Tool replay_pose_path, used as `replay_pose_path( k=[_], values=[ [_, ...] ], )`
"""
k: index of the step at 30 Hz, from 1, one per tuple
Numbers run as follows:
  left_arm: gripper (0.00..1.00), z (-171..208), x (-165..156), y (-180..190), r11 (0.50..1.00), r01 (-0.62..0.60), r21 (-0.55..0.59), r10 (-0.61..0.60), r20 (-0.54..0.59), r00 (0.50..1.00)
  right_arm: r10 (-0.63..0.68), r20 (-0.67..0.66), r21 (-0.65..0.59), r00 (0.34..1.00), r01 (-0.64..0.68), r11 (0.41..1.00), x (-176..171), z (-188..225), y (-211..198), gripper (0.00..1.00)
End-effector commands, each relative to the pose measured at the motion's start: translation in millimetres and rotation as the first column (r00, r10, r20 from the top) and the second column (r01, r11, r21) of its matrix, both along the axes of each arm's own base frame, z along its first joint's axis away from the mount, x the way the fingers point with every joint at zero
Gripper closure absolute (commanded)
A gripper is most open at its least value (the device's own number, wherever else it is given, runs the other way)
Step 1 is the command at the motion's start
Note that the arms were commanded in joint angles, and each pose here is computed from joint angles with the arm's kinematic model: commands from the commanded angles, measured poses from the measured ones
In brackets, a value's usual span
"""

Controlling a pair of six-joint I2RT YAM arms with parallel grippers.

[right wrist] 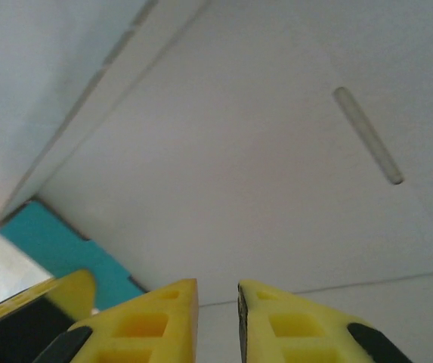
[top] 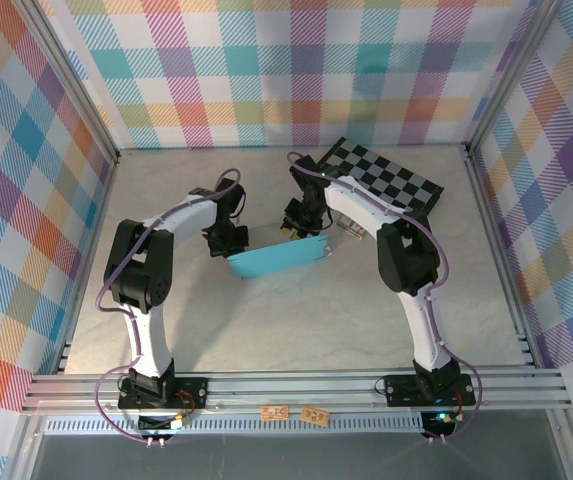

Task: Fold the paper box

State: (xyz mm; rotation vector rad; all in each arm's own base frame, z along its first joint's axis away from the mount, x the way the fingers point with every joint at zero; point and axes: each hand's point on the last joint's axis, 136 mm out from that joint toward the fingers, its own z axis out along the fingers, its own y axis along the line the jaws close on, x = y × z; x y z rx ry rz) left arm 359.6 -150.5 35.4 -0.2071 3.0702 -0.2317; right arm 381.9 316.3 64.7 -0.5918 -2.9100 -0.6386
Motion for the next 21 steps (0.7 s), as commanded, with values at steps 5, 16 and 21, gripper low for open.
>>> replay_pose_path(
  k=[5, 16, 21],
  values=[
    [0.91, -28.4, -27.4, -0.8, 0.996, 0.033, 0.077, -0.024, -0.116, 0.993, 0.051, -0.089, -0.045, 0.995, -0.055, 0.997, -10.6, -24.3, -10.5, 0.79],
    [0.80, -38.0, -33.1, -9.3, 0.994, 0.049, 0.102, -0.035, -0.140, 0.990, 0.044, -0.103, -0.064, 0.994, -0.051, 0.997, -12.3, -33.2, -13.8, 0.80],
    [0.82, -47.0, -36.5, -13.0, 0.991, 0.059, 0.119, -0.041, -0.152, 0.988, 0.042, -0.095, -0.062, 0.995, -0.048, 0.997, -12.9, -30.6, -14.6, 0.82]
  ],
)
